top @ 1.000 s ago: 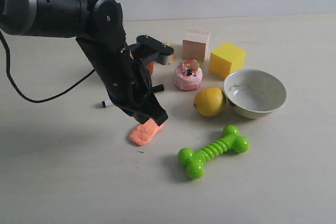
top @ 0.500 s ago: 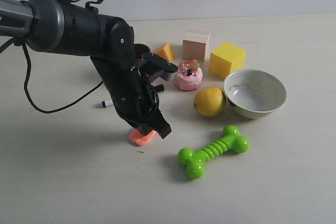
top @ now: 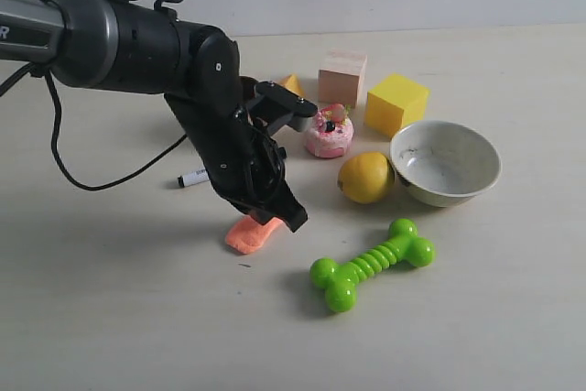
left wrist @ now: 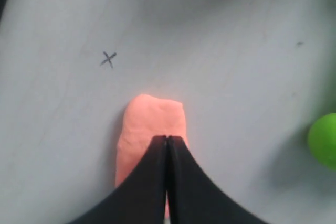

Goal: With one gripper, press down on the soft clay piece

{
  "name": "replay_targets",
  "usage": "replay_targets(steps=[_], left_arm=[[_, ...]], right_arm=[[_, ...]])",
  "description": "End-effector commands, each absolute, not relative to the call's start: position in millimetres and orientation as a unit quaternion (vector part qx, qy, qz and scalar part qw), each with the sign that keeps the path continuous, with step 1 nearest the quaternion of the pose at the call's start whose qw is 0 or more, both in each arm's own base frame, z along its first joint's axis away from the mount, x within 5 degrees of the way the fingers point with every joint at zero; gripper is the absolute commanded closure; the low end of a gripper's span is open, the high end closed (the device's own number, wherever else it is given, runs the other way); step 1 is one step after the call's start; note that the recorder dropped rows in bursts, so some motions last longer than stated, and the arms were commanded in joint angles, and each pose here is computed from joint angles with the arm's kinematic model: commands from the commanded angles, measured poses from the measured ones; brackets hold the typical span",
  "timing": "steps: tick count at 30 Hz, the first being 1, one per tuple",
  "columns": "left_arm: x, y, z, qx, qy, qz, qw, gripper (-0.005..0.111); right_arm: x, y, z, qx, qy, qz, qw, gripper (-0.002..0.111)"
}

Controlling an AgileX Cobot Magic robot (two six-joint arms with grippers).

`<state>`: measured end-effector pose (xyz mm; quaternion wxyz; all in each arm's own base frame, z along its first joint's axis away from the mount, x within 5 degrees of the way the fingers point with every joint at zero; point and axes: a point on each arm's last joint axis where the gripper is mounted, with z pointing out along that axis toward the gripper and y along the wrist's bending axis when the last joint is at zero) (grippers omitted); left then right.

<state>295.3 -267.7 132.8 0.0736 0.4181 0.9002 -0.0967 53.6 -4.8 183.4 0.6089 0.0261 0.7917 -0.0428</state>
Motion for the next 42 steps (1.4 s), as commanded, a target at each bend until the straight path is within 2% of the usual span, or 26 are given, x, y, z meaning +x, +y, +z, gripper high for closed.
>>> replay_targets(steps=[1,11,19,22,42], left_arm=[[297.2,-267.0,131.9,0.419,0.901,-0.079,0.077,0.107],[295.8,-264.2,107.7,0.418,0.906,-0.059,0.036,0.107],[289.0,-260.1,80.9,0.414,0.908,-0.048,-0.03,0.107],[282.7,-256.1,62.8,0.411,0.907,-0.039,-0.081,0.107],[288.8,-262.0,70.6,0.393,0.915,-0.041,-0.081,0.107]], right_arm=[[53.4,-5.1,182.8,0.026,0.789,-0.046,0.612,0.108],[53.4,-5.1,182.8,0.026,0.789,-0.046,0.612,0.108],[53.4,-5.1,182.8,0.026,0.789,-0.046,0.612,0.108],[53.4,-5.1,182.7,0.026,0.79,-0.046,0.611,0.108],[53.4,-5.1,182.7,0.026,0.79,-0.046,0.611,0.108]])
